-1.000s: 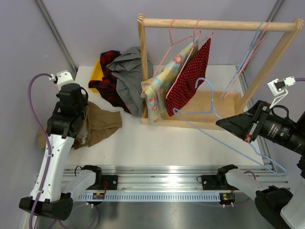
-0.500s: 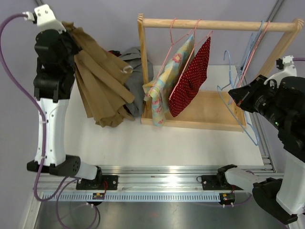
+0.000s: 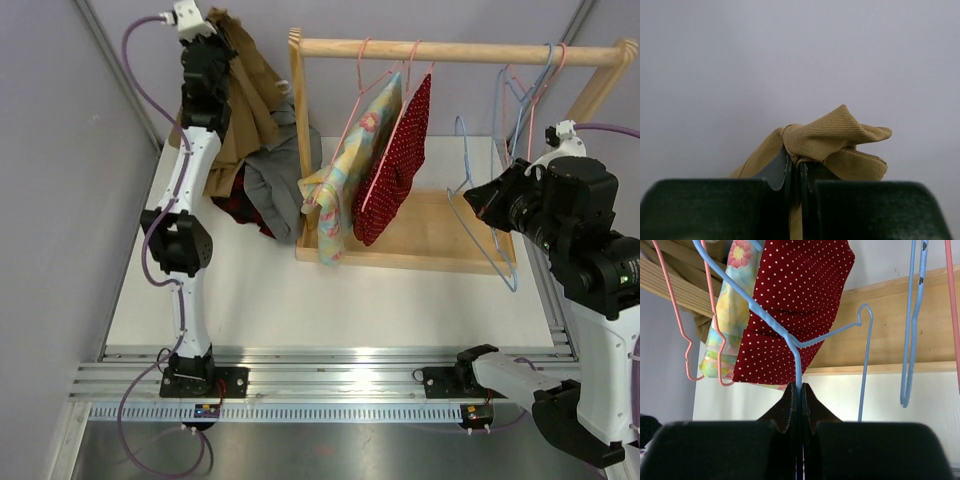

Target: Remove the skirt from the hanger

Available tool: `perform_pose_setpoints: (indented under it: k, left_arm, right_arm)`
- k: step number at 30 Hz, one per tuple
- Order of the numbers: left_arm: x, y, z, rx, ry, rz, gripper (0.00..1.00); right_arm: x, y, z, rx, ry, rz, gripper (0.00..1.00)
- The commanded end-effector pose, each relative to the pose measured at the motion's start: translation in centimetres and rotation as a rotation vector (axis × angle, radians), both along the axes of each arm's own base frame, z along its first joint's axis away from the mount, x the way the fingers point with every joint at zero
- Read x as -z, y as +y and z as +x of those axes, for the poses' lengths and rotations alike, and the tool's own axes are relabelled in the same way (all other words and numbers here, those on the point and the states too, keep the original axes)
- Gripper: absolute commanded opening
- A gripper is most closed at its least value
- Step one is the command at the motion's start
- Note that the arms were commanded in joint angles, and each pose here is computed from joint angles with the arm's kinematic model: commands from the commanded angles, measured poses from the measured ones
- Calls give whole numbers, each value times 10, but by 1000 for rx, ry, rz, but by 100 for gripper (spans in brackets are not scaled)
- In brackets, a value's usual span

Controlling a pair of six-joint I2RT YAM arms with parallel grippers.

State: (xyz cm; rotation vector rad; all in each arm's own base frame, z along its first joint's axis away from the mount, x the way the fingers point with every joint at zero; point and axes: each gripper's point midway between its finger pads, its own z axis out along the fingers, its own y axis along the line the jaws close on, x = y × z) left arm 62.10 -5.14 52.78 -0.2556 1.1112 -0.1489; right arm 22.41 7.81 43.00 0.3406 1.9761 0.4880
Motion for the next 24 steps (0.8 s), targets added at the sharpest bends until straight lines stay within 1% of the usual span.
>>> perform_pose_setpoints:
  k: [1, 2, 3, 4, 5, 6, 7, 8, 9, 10, 11, 12, 13, 14, 15, 16, 17, 18, 19, 20, 21, 22, 23, 24]
  left_arm:
    - [26, -16, 28, 91, -86, -85, 0]
    - [63, -17, 43, 80, 0, -97, 8]
    - [87, -13, 52, 60, 52, -122, 10]
    - [120, -11, 62, 43, 121, -150, 14]
    - [159, -5, 69, 20, 226, -162, 49]
    - [181, -2, 72, 13, 288, -177, 84]
    - [194, 1, 71, 8, 330, -218, 99]
    - [221, 10, 66, -16, 424, -229, 99]
    - [228, 13, 59, -21, 451, -266, 99]
    - [191, 22, 39, -18, 408, -284, 99]
    - [186, 25, 26, -18, 399, -297, 99]
    - [216, 29, 10, -48, 462, -320, 99]
    - [202, 32, -9, -50, 427, -331, 99]
    - [151, 36, -44, -36, 336, -347, 99]
    - [173, 37, -66, -38, 379, -358, 99]
    - [164, 40, -85, -43, 364, -362, 99]
    - [127, 42, -119, -23, 295, -374, 99]
    - [128, 38, -133, 5, 307, -365, 99]
    - [149, 37, -148, -2, 389, -366, 99]
    - [145, 34, -163, 19, 401, -364, 99]
    - [129, 27, -185, 70, 389, -342, 99]
    - [140, 22, -200, 85, 447, -318, 97]
    - [138, 20, -213, 92, 456, -300, 97]
    - [123, 18, -234, 105, 430, -240, 98]
  right_arm:
    - [-20, -1, 2, 5, -95, 19, 0]
    - [-21, 0, 2, 0, -100, 20, 0]
    - [-22, 0, 2, -3, -103, 22, 0]
    - [-24, 0, 3, -1, -111, 24, 0]
    - [-26, 1, 4, -5, -116, 25, 0]
    - [-33, 2, 4, -9, -135, 32, 0]
    - [-38, 3, 5, -13, -145, 37, 0]
    - [-41, 4, 7, -17, -151, 32, 0]
    - [-48, 5, 11, -17, -163, 32, 0]
    - [-53, 4, 12, -11, -175, 29, 0]
    - [-55, 3, 18, -4, -176, 19, 0]
    - [-67, -1, 17, 14, -209, 20, 0]
    - [-75, -3, 18, 26, -233, 20, 0]
    - [-85, -6, 18, 36, -264, 19, 0]
    - [-91, -10, 19, 60, -283, 18, 0]
    - [-99, -13, 19, 75, -309, 19, 0]
    - [-104, -16, 19, 89, -327, 12, 0]
    - [-111, -22, 20, 119, -346, 5, 0]
    - [-115, -25, 22, 138, -363, 0, 0]
    - [-116, -30, 28, 169, -364, -24, 0]
    - [-114, -32, 33, 183, -363, -39, 0]
    - [-117, -34, 38, 195, -377, -57, 0]
    - [-112, -36, 49, 217, -364, -79, 0]
    - [-112, -36, 54, 223, -368, -88, 0]
